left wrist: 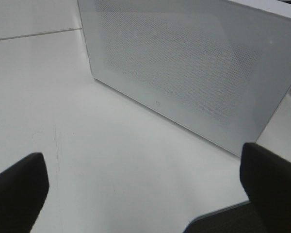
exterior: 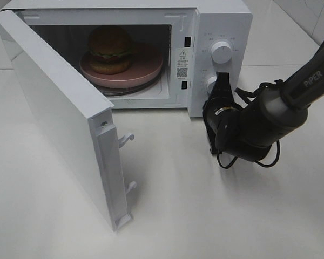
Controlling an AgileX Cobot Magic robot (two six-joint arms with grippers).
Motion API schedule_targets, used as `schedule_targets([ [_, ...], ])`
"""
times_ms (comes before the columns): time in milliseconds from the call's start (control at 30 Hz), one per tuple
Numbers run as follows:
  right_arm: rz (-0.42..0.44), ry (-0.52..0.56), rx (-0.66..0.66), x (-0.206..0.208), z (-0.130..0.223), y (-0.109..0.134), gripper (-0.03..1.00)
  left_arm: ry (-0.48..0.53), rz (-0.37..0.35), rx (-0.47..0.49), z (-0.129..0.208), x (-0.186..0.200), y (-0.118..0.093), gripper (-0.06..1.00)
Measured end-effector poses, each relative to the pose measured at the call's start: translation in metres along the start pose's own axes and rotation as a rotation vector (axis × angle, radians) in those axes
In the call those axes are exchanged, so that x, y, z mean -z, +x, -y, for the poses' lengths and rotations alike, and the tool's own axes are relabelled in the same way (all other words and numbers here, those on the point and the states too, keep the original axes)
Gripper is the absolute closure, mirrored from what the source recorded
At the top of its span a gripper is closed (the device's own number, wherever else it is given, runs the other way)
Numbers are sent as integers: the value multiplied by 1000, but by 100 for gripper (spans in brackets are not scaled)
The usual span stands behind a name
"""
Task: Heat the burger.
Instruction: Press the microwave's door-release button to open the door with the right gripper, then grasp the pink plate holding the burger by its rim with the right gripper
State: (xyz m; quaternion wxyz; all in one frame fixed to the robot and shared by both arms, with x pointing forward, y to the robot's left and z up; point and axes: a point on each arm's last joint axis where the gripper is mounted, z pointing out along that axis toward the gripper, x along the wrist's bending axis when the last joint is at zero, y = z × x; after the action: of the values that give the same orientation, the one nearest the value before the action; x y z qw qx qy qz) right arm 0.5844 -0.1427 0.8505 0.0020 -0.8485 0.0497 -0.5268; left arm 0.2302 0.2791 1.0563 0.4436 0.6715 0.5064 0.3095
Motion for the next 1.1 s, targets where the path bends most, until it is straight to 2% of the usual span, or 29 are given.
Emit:
schedule_targets([
  [667,69,54,60,47,-22,11,96,0,0,0,0,0,0,-5],
  [733,82,83,136,62,-26,16,96,0,0,0,0,0,0,-5],
  [833,91,93,159,66,-27,17,96,0,0,0,0,0,0,-5],
  [900,119,128,254,77,-29,20,96,0,0,0,0,0,0,-5],
  [933,119,128,254,77,-29,20,96,0,0,0,0,0,0,-5],
  [1000,162,206,418,90,-26,27,96,0,0,0,0,0,0,-5],
  [1033,162,206,418,90,-26,27,96,0,0,0,0,0,0,-5],
  [1100,184,269,558,98,-24,29,96,0,0,0,0,0,0,-5],
])
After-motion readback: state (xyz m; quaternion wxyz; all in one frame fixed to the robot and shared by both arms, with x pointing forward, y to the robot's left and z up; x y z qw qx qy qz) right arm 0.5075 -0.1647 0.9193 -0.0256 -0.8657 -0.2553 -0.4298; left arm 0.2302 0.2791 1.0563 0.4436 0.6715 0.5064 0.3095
